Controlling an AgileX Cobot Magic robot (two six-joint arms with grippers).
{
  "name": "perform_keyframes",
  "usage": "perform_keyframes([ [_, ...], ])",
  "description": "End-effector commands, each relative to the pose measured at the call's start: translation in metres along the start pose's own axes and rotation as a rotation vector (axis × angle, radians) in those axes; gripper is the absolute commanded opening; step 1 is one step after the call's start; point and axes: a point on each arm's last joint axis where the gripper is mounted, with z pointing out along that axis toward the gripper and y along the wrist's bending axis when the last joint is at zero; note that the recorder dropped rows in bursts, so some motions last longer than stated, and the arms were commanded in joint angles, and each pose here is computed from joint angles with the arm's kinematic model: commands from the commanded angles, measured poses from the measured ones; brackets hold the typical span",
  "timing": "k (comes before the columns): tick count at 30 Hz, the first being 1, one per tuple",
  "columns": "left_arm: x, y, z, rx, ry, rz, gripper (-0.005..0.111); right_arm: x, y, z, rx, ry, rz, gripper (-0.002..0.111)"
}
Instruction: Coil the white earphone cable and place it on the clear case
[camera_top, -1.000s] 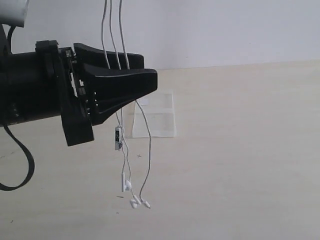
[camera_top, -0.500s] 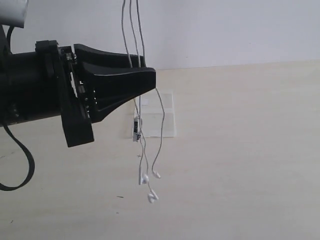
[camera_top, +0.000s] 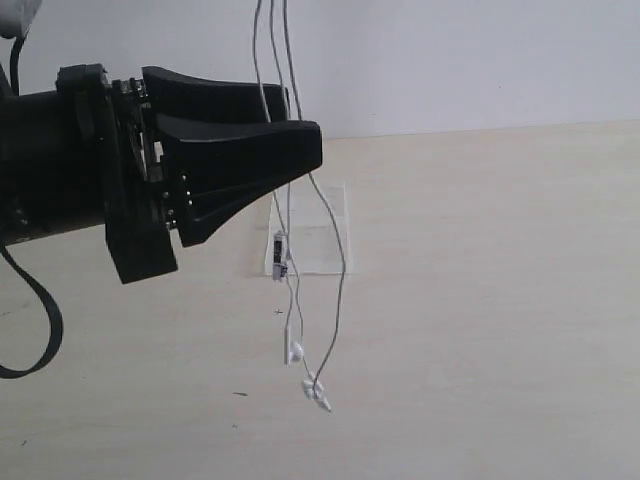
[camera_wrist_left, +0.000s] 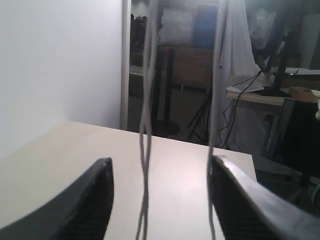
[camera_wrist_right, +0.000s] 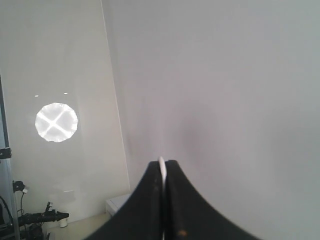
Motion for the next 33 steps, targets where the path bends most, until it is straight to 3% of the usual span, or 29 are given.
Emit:
perform_keyframes([
  [1, -0.005, 0.0, 0.001, -0.011, -0.04, -0.017, 0.057, -0.004, 0.004, -0.001, -0.025, -0.016, 0.013, 0.0],
  [3, -0.005, 0.0, 0.001, -0.012, -0.039, -0.017, 0.054, -0.005, 0.004, -0.001, -0.027, -0.023, 0.026, 0.0],
  [12, -0.005, 0.001, 0.001, -0.014, -0.037, -0.017, 0.021, -0.005, 0.005, -0.001, -0.029, -0.031, 0.036, 0.0],
  [21, -0.005, 0.001, 0.001, -0.018, -0.034, 0.008, 0.0, -0.005, 0.006, -0.001, -0.045, -0.027, 0.036, 0.0],
  [33, 0.0, 0.005, 0.0, -0.07, 0.03, 0.021, 0.0, -0.014, 0.013, -0.013, 0.024, 0.009, 0.048, 0.0],
])
